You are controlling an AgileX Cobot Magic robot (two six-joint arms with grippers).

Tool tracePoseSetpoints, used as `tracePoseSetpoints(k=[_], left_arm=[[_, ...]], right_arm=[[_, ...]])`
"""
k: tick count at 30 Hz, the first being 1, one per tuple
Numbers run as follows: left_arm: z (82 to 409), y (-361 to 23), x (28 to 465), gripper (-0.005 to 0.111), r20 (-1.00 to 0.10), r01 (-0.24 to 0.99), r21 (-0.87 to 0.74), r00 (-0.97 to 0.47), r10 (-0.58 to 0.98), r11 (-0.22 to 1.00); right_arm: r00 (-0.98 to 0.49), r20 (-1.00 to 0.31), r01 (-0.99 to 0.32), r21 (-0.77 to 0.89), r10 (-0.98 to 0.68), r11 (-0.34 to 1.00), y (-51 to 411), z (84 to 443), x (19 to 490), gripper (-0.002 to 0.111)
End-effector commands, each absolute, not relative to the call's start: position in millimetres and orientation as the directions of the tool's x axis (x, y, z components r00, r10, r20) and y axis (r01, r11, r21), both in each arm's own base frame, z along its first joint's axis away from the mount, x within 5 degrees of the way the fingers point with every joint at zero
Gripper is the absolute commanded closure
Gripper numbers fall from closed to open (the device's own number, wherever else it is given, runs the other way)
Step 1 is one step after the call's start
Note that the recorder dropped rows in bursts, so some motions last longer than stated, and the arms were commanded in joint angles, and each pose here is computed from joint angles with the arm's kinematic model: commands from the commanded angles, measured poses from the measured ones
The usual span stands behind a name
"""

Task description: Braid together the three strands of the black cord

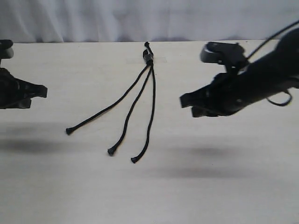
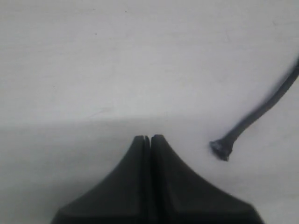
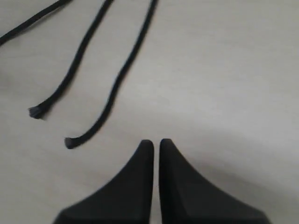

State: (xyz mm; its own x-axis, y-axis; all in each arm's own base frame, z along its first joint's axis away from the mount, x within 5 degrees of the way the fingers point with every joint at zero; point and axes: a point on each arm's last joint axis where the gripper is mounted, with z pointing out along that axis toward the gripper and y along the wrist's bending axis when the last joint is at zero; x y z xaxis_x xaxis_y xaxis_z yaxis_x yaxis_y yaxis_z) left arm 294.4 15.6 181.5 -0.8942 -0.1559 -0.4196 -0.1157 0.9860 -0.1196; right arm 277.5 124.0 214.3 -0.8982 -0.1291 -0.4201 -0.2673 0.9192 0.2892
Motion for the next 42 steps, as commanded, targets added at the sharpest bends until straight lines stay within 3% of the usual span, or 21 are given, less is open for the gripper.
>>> tracePoseSetpoints(k=[1,4,11,21,26,31,33,35,42], left_arm=[[162.0,10.0,317.9,0.107,-0.313,-0.069,-0.175,-0.942,-0.122,0.982],[155.1,3.8,326.3,0.107,-0.286,-0.014,-0.236,-0.955,-0.083,0.972],[155.2,5.6,329.1,0.107,-0.314,-0.019,-0.240,-0.945,-0.096,0.971],[184.1,10.2,323.9,0.107,-0.398,0.023,-0.193,-0.916,-0.057,0.981],[204.1,9.0,318.2,0.107,-0.442,0.036,-0.194,-0.895,-0.055,0.980],[213.9,8.6,315.3,0.107,-0.468,0.042,-0.191,-0.882,-0.054,0.981],[216.0,8.6,314.7,0.107,-0.474,0.043,-0.190,-0.879,-0.053,0.981],[217.3,8.6,314.3,0.107,-0.478,0.045,-0.188,-0.877,-0.051,0.981],[209.3,10.7,312.0,0.107,-0.497,0.026,-0.169,-0.865,-0.062,0.985]], right_arm=[[-0.902,-0.386,-0.326,0.314,-0.193,0.892,177.7,203.6,297.3,0.104],[-0.909,-0.356,-0.341,0.332,-0.217,0.879,208.8,194.2,307.3,0.104],[-0.907,-0.255,-0.407,0.320,-0.336,0.856,265.5,170.5,323.7,0.102],[-0.922,-0.177,-0.377,0.207,-0.345,0.903,301.0,157.8,345.3,0.076],[-0.946,-0.130,-0.308,0.085,-0.296,0.948,301.7,134.9,351.6,0.076],[-0.958,-0.109,-0.273,0.081,-0.264,0.958,303.9,126.0,353.1,0.078],[-0.958,-0.095,-0.278,0.075,-0.270,0.958,305.2,124.2,351.0,0.087],[-0.956,-0.095,-0.283,0.074,-0.276,0.956,305.8,124.2,350.5,0.104],[-0.947,-0.199,-0.288,0.184,-0.252,0.940,324.2,175.3,364.1,0.104]])
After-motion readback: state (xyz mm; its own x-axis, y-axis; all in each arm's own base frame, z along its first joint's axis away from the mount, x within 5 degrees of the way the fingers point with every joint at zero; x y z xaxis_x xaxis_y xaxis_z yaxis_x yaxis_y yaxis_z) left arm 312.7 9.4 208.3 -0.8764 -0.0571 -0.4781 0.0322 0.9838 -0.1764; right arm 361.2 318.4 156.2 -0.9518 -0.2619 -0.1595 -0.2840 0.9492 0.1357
